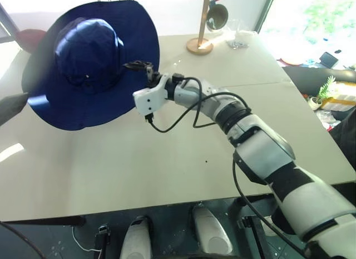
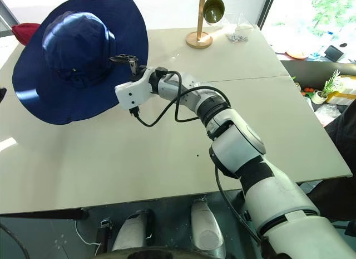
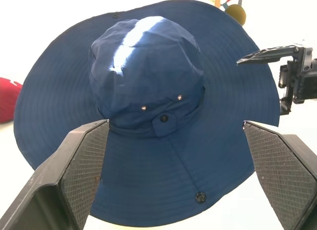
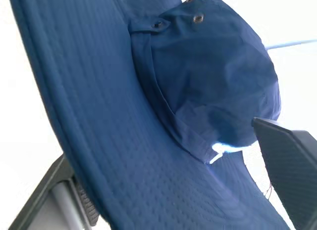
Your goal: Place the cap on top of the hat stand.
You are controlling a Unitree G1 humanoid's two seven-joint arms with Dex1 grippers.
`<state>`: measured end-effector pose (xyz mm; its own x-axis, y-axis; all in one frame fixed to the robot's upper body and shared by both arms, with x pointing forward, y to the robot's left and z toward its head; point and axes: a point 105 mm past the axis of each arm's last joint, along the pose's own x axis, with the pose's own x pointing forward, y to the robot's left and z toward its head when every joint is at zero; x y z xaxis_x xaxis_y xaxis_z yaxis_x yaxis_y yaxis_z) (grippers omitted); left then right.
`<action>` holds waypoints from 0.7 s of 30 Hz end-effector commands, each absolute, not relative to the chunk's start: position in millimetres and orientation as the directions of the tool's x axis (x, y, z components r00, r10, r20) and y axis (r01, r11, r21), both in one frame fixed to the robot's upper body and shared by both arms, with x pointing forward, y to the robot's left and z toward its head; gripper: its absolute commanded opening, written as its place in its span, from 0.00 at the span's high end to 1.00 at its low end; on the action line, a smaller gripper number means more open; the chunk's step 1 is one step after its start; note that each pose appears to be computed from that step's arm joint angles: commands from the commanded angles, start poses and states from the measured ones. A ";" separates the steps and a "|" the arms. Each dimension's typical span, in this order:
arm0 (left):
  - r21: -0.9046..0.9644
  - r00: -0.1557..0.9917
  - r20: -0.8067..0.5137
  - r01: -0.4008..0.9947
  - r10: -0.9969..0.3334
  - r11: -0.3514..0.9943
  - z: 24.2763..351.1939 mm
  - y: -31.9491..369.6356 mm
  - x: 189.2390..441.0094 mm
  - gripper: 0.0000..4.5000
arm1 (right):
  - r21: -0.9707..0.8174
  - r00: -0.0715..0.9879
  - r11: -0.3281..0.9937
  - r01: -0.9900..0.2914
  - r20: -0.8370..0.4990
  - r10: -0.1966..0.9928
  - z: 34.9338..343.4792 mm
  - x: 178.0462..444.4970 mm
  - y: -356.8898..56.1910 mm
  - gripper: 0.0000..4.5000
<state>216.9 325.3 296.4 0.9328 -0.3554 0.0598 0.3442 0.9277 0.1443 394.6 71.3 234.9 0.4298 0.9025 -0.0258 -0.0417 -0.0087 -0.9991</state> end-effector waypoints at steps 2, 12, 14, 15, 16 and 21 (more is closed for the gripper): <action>0.187 0.927 0.086 0.345 -0.365 0.920 307.5 323.7 216.2 0.00 | -0.997 0.432 0.014 -0.074 -0.020 0.902 239.7 395.0 69.5 0.18; 0.196 0.923 0.078 0.357 -0.378 0.913 308.1 322.8 216.6 0.00 | -0.909 0.405 0.173 -0.378 0.005 0.914 246.4 393.6 67.9 0.99; 0.197 0.922 0.077 0.358 -0.379 0.913 308.0 322.9 216.7 0.00 | -0.893 0.397 0.187 -0.410 0.010 0.918 249.3 392.5 69.3 0.99; 0.197 0.922 0.076 0.359 -0.379 0.912 307.9 322.8 216.8 0.00 | -0.893 0.396 0.187 -0.410 0.010 0.918 250.3 392.0 69.5 0.99; 0.197 0.922 0.075 0.359 -0.379 0.912 307.9 322.8 216.8 0.00 | -0.899 0.396 0.182 -0.398 0.011 0.918 251.1 391.4 69.8 0.99; 0.198 0.922 0.075 0.359 -0.379 0.912 307.7 323.0 216.9 0.00 | -0.870 0.408 0.227 -0.438 0.033 0.912 258.0 393.3 70.2 0.99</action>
